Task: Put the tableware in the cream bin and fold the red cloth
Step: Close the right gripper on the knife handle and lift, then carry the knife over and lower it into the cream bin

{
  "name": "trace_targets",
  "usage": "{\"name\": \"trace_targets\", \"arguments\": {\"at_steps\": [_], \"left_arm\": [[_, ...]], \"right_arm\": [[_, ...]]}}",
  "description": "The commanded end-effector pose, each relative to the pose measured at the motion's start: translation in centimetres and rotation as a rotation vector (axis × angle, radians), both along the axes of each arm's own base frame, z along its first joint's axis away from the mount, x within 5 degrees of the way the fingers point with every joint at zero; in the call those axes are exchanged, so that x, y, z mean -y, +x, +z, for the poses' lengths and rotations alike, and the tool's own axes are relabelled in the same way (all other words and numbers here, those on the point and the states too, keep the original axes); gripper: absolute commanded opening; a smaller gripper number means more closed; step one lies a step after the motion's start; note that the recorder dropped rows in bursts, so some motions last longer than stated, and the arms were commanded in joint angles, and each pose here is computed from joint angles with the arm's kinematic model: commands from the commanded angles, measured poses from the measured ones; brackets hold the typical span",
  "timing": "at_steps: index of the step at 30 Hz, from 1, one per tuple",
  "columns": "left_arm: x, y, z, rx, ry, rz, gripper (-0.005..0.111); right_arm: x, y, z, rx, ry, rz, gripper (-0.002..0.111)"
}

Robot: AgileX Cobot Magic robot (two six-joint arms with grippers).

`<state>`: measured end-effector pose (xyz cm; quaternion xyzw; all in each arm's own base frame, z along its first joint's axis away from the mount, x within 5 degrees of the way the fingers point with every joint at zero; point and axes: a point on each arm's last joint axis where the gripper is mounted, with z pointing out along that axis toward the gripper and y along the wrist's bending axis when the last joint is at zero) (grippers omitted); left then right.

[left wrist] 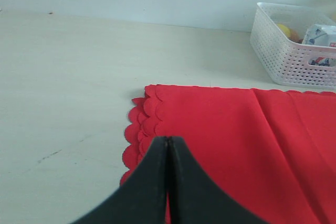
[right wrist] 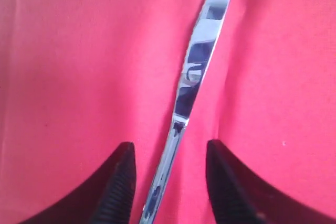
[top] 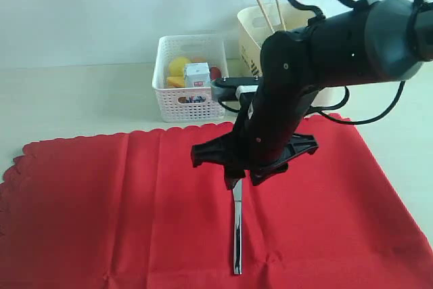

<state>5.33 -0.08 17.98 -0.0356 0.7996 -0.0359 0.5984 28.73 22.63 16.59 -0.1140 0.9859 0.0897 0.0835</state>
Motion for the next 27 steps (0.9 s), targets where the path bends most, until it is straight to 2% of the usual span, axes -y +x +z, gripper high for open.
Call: {"name": "trace_targets", "arguments": {"at_steps": [1,9,12,15,16,21,27], "left_arm": [[0.0,0.0,0.1,0.014,-0.004,-0.004,0.001],[0.0,0.0,0.1,0.014,-0.004,-0.004,0.001],[0.0,0.0,0.1,0.014,-0.004,-0.004,0.001],[0.0,0.0,0.1,0.014,-0.004,-0.004,0.001],[0.0,0.0,0.1,0.014,-0.004,-0.004,0.001],[0.0,0.0,0.1,0.014,-0.004,-0.004,0.001],[0.0,0.0,0.1,0.014,-0.004,-0.004,0.001]], "right_arm": [[-0.9,-0.4,-2.1,-0.006,-0.065,0.064,0.044],[-1.0,-0.2,-6.0,-0.062,-0.123,0.048,0.043],[-1.0,-0.1,-7.0,-0.072,-0.134,0.054,0.027],[-0.8,0.0,-7.3,-0.066,-0.160,0.080,0.002],[-0.7,0.0,-7.3,-0.063,-0.173,0.086,0.000],[-0.6,0.1,-5.7,-0.021,-0.170,0.101,0.000],[-0.3,0.1,-1.4,0.078,-0.134,0.116,0.000]]}}
